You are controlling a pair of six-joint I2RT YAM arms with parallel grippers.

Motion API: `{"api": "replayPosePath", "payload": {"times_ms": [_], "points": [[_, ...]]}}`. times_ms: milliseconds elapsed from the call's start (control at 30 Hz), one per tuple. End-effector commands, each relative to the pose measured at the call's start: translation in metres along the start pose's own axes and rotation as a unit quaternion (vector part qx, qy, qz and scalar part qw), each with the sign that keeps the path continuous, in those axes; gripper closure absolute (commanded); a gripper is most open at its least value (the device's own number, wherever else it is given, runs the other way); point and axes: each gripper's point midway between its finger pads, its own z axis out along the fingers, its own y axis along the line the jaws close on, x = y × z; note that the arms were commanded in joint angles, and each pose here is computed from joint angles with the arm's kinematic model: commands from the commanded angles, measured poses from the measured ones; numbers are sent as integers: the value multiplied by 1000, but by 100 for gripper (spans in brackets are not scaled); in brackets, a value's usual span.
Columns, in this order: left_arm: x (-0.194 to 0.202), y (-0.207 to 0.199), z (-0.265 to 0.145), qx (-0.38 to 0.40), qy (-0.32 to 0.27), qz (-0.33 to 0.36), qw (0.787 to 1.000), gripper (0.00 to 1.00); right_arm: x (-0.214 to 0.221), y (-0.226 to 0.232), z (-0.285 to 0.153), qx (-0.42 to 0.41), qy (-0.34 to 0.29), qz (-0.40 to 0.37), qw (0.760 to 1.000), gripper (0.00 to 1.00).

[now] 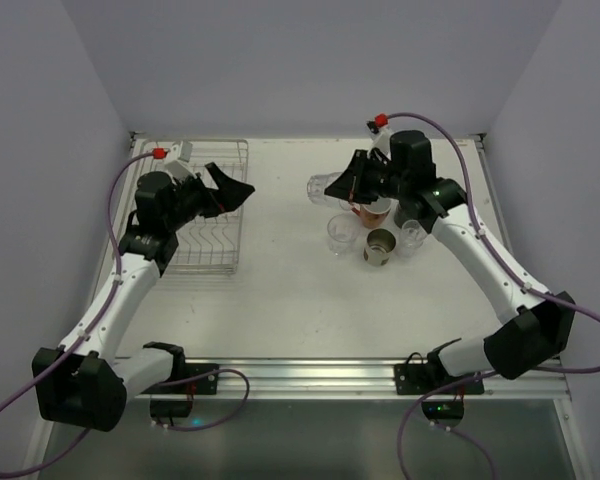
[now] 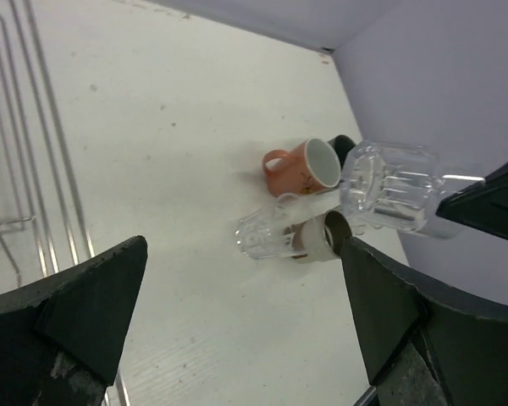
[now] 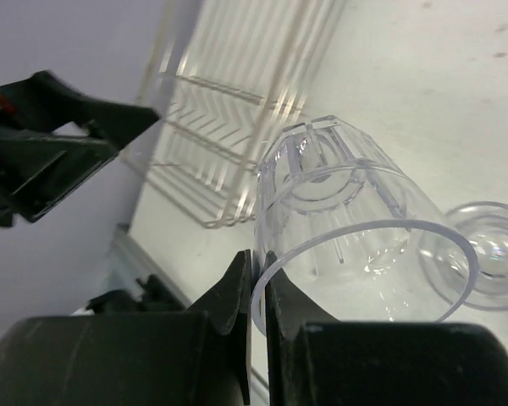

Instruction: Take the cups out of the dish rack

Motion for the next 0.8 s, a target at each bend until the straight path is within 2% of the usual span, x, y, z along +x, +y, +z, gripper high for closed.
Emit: {"api": "replayPosePath", "payload": {"times_ms": [0, 267, 567, 767], "points": [[4, 31, -4, -78, 3, 13, 997, 0, 11, -50, -11, 174, 35, -67, 982, 100], [0, 33, -9, -92, -6, 24, 995, 0, 21, -76, -4, 295, 90, -109, 945, 100], [6, 36, -8, -93, 7, 24, 995, 0, 40, -93, 13, 323, 123, -120, 931, 100], [12, 36, -5, -86, 16, 16, 996, 0, 50, -99, 24, 317, 139, -121, 930, 100]]}}
